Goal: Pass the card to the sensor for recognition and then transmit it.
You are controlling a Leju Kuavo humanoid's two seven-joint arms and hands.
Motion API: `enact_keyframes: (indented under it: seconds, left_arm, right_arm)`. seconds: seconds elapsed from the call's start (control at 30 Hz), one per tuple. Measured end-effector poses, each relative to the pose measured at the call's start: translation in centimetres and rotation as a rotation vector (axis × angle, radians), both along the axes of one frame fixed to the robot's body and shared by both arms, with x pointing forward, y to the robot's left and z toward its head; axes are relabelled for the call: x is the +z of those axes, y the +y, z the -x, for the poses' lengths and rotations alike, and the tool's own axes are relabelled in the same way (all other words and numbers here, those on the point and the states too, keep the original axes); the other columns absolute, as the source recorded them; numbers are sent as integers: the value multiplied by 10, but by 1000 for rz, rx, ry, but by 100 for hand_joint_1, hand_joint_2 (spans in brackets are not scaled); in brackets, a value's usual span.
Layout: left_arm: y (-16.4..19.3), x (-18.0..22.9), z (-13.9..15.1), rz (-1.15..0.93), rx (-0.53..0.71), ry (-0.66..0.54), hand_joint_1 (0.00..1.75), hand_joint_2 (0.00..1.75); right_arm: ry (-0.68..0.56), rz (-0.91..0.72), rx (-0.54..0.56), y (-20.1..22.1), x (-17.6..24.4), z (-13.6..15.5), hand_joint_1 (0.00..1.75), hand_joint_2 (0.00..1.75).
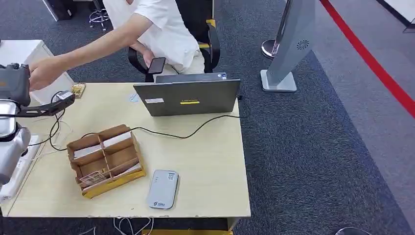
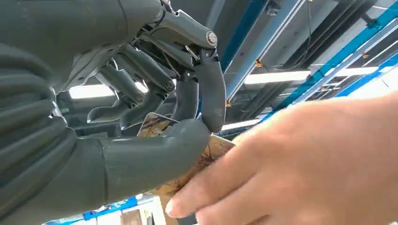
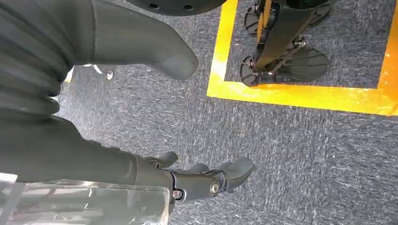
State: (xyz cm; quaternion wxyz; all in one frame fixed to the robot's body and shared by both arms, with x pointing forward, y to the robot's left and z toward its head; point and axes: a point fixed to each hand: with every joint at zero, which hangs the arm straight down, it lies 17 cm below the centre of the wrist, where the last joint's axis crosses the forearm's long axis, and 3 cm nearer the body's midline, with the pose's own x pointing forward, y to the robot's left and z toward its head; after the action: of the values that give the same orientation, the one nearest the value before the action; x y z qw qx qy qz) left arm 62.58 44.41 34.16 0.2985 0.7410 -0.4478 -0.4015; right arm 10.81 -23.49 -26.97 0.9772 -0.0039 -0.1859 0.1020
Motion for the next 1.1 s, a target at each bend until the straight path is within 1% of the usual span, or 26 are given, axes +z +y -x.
enact_keyframes:
  seconds: [0.03,0.07,0.53,0.7,0.8,0.97,1.1]
  left_arm:
    - [-2,-1,0,2,-2,1,175,175]
    - [-4,-1,-1,4,-5,1,0,175]
    - [-20,0,-6,11,-42,10,0,175]
    - [-10,-7,0,28,-51,15,0,175]
    - [7,-27,20,72,-74,20,0,175]
    - [45,-60,77,111,-74,15,0,175]
    - [72,-62,114,112,-56,-5,0,175]
  right_arm:
    - [0,0,0,0,0,0,0,175]
    - [0,0,0,0,0,0,0,175]
    - [-1,-2,0,1,0,0,0,175]
    - [-3,-2,-3,1,0,0,0,175]
    - [-2,0,-21,0,0,0,0,175]
    - [19,4,-70,-3,-2,10,0,175]
    - [21,4,-91,-4,-2,10,0,175]
